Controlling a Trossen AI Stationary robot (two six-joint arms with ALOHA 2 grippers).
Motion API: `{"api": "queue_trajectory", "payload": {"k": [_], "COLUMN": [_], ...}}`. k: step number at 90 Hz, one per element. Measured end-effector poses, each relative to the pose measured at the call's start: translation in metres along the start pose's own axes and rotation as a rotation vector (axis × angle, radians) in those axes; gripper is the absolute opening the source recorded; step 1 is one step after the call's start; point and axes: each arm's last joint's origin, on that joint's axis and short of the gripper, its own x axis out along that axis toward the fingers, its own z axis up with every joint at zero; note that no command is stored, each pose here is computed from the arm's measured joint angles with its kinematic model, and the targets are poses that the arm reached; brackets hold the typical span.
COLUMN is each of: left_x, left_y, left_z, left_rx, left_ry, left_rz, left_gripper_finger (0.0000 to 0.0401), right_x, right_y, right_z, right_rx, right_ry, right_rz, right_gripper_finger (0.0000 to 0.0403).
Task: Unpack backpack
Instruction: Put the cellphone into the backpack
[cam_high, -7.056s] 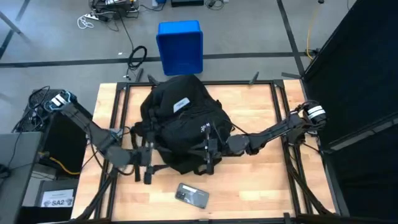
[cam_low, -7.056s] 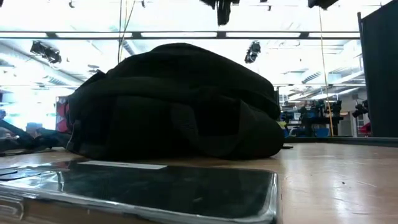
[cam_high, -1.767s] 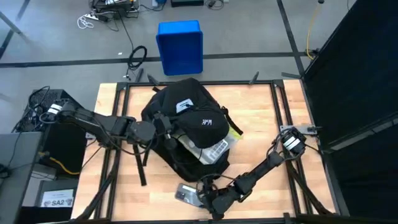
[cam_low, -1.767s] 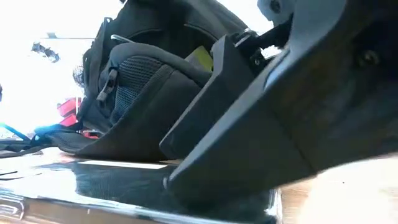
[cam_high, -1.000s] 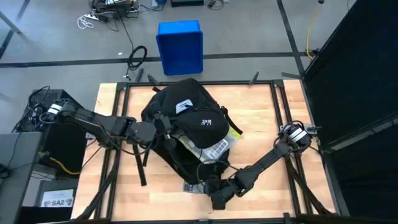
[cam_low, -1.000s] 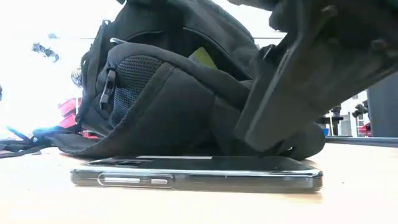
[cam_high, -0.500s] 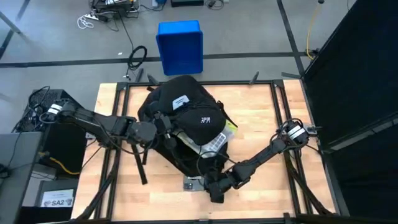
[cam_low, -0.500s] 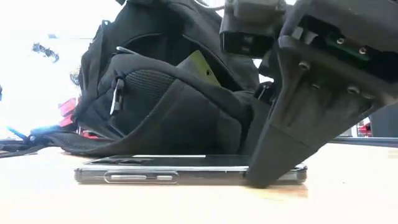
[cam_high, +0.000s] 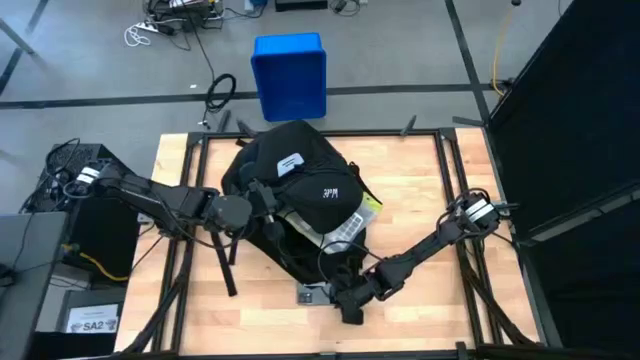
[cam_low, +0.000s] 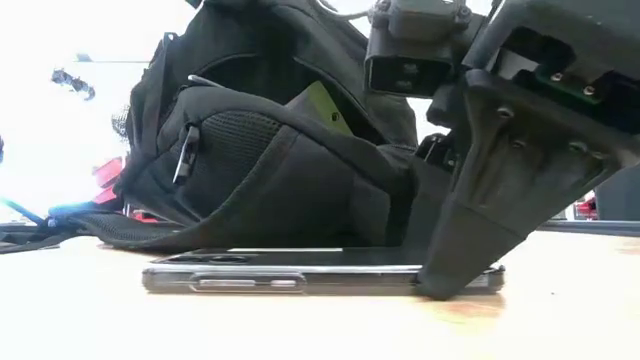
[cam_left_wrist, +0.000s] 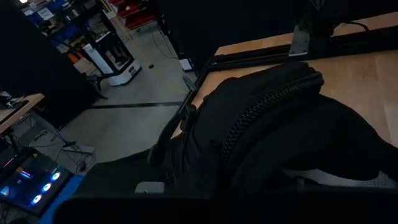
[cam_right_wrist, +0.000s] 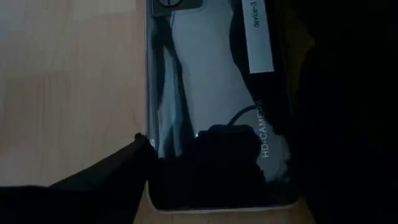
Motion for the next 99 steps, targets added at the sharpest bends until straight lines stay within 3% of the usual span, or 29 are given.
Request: {"api": "queue_trajectory", "payload": {"k": [27,46,54,81,90,99], "left_x": [0.000,0.000,0.000,0.000,0.000,0.000], "left_y": [0.000,0.000,0.000,0.000,0.000,0.000], "left_z": [0.000,0.000,0.000,-0.001,-0.001,-0.001], "left_rx": [0.001,0.003,0.003,0.003,0.003,0.003], "left_ry": [0.001,0.003,0.003,0.004,0.004,0.004], "left_rz": [-0.001,-0.003,-0.003,-0.004,-0.013,-0.015], "left_gripper_finger": [0.0000,0.0000,0.0000,0.0000,0.0000,0.0000], "right_x": [-0.013,-0.032,-0.040,-0.069,-0.065,-0.060], "right_y": [0.020,0.037,0.042,0.049,0.049,0.049], "right_z": [0.010,0.023,0.031,0.048,0.050,0.050], "right_rx": [-0.075,-0.120,-0.141,-0.184,-0.162,-0.128], "right_ry": [0.009,-0.074,-0.110,-0.168,-0.131,-0.131], "right_rz": [0.074,0.086,0.067,0.003,0.093,0.194], "right_gripper_finger": [0.0323,0.0315,0.0223,0.0072,0.0048,0.0062]}}
